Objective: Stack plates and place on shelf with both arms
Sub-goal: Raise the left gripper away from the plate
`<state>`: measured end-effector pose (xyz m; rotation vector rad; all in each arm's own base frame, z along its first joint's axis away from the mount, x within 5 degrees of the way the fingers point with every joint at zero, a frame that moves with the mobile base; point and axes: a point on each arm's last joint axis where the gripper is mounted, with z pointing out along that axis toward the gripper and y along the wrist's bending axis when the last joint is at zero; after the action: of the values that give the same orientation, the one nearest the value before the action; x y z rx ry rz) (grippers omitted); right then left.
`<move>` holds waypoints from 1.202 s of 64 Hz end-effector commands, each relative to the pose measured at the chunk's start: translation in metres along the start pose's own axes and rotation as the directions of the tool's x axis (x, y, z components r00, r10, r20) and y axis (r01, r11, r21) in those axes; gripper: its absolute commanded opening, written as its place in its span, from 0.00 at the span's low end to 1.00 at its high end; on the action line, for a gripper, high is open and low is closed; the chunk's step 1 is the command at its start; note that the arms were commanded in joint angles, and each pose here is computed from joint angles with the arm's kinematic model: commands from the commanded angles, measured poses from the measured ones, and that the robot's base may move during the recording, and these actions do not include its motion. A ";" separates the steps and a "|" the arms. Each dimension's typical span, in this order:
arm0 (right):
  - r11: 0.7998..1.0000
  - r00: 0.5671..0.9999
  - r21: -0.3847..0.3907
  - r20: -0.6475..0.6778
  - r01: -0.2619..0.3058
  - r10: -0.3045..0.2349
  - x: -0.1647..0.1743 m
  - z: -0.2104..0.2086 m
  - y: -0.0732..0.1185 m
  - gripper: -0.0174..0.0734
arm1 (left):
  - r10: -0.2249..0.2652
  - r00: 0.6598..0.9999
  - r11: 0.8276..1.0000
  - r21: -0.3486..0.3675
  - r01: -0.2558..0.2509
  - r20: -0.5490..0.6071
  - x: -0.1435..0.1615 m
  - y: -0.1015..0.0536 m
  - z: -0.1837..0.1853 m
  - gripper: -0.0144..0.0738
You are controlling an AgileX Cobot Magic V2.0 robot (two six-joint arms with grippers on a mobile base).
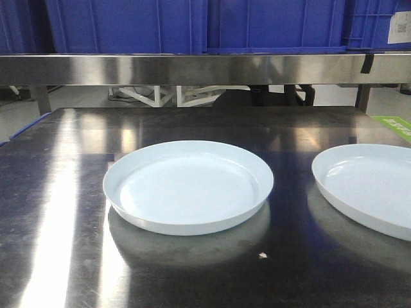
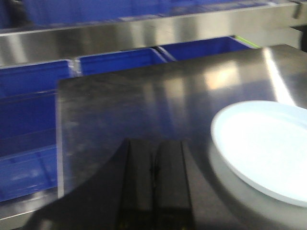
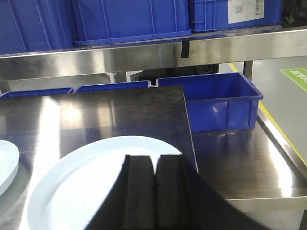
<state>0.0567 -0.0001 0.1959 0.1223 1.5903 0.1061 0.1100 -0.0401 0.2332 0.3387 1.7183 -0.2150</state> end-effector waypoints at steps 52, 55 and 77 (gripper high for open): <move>1.000 0.995 0.004 0.101 0.013 -0.013 -0.008 -0.002 0.000 0.25 | -0.064 0.948 0.977 -0.174 0.122 0.311 -0.026 0.015 -0.059 0.25; 1.000 0.995 0.004 0.101 0.013 -0.013 -0.008 -0.002 0.000 0.25 | -0.060 0.949 0.972 -0.198 0.126 0.309 -0.026 0.016 -0.060 0.25; 1.000 0.995 0.004 0.101 0.013 -0.013 -0.008 -0.002 0.000 0.25 | -0.055 0.950 0.961 -0.242 0.134 0.307 -0.025 0.019 -0.060 0.25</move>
<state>0.0567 -0.0001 0.1959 0.1223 1.5903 0.1061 0.0650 -0.0067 0.2528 0.0490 1.5352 -0.1044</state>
